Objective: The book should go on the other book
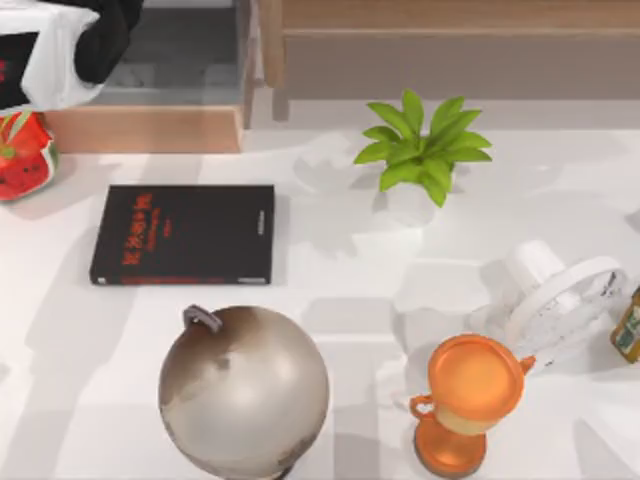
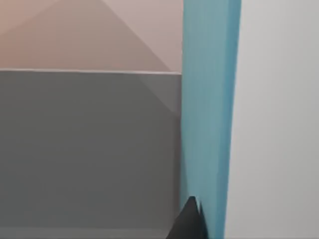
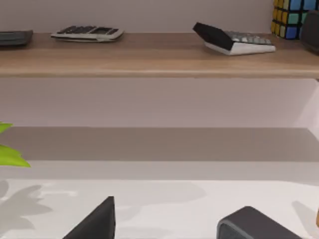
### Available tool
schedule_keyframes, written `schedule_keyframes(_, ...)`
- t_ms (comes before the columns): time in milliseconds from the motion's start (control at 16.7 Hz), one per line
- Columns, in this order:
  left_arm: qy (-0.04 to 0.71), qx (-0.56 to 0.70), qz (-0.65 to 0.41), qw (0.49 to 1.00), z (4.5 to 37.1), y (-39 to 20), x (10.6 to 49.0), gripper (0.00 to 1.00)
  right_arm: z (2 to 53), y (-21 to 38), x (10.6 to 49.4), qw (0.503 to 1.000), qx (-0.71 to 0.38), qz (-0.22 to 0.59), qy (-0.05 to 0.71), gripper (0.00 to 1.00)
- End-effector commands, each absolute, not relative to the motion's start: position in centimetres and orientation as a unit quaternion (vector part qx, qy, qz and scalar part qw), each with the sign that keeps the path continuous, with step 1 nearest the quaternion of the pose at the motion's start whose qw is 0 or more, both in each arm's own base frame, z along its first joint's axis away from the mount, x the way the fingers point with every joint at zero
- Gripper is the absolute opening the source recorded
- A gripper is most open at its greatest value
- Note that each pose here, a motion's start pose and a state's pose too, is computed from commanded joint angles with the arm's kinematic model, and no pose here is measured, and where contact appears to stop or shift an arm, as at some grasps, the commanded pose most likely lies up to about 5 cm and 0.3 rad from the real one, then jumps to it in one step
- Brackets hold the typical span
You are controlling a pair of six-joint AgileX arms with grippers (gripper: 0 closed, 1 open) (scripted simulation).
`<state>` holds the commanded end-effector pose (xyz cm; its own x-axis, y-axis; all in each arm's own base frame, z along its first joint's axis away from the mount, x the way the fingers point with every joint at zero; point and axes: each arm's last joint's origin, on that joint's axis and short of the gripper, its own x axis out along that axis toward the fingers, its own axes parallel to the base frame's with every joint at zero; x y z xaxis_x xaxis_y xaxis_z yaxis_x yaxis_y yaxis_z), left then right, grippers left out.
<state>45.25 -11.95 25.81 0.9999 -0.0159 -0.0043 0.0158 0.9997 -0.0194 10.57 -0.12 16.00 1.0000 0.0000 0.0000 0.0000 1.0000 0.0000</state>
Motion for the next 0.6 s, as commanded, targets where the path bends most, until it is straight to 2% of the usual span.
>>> schedule_keyframes(300,-0.009,0.018,-0.007,1.0,27.3,-11.6,44.3,0.0,16.0,-0.1,10.6,1.0,0.0,0.0,0.0,1.0)
schedule_keyframes(600,-0.032,0.161,0.006,0.986,31.0,-10.6,40.2,0.0,16.0,-0.1,10.6,1.0,0.0,0.0,0.0,1.0)
